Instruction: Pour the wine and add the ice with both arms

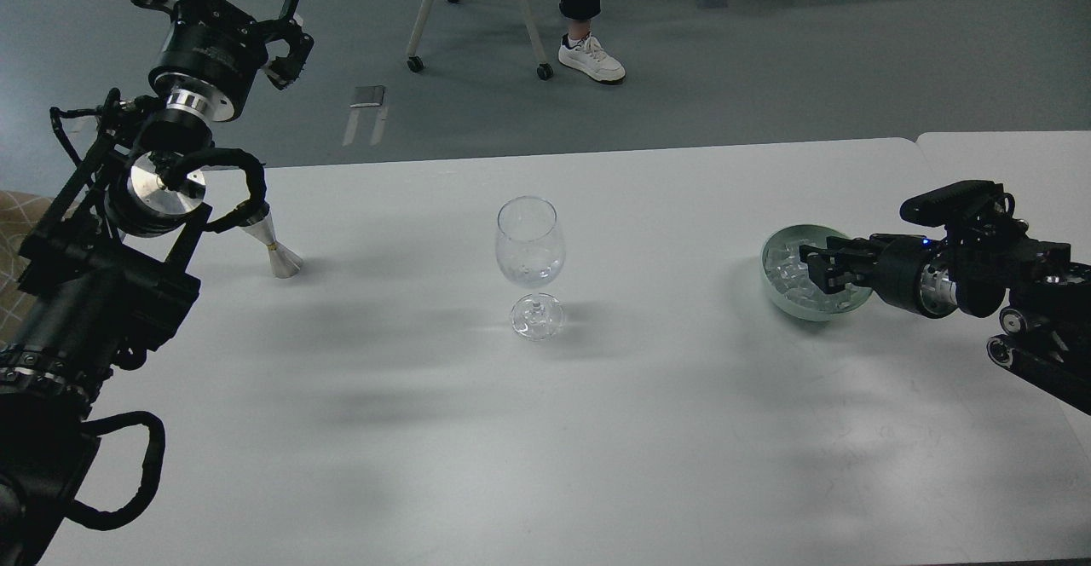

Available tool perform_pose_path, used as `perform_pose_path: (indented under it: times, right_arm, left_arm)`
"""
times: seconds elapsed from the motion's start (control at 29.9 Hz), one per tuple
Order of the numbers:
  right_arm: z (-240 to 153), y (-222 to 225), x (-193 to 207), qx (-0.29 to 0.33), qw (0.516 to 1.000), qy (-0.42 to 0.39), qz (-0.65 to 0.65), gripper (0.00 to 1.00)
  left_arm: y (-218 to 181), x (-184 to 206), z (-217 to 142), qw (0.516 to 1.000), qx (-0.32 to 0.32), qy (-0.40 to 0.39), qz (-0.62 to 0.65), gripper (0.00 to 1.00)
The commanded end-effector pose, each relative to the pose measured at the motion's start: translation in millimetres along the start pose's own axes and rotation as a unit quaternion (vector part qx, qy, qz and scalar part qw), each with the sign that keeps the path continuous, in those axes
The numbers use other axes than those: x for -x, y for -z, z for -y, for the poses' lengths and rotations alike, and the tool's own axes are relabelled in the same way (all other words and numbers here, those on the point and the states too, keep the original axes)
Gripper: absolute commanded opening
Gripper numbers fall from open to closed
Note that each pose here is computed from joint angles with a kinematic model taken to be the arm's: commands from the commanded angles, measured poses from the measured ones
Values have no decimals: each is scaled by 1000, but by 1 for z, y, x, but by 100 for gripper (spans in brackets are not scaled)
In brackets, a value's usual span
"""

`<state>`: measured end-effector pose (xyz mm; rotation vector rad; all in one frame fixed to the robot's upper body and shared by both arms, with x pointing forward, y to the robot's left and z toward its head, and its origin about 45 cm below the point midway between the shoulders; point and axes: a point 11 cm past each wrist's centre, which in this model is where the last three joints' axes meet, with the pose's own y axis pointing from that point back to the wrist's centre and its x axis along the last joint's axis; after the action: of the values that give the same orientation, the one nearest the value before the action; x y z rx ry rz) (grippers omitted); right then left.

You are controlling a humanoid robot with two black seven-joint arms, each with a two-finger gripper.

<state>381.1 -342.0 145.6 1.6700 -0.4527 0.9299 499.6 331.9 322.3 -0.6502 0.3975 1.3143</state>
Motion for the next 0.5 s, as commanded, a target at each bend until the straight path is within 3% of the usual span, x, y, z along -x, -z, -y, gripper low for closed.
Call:
perform_pose_path:
  times: [0.0, 0.13, 0.47]
  right_arm:
    - [3, 3, 1, -2, 1000, 0, 1, 40]
    - [3, 4, 1, -4, 1000, 0, 1, 35]
    - [3, 4, 3, -3, 1000, 2, 2, 34]
  left_arm:
    - [1, -2, -1, 1000, -1, -3, 0, 97]
    - [-1, -3, -1, 1000, 0, -6, 2, 97]
    - [0, -3, -1, 1000, 1, -6, 1, 97]
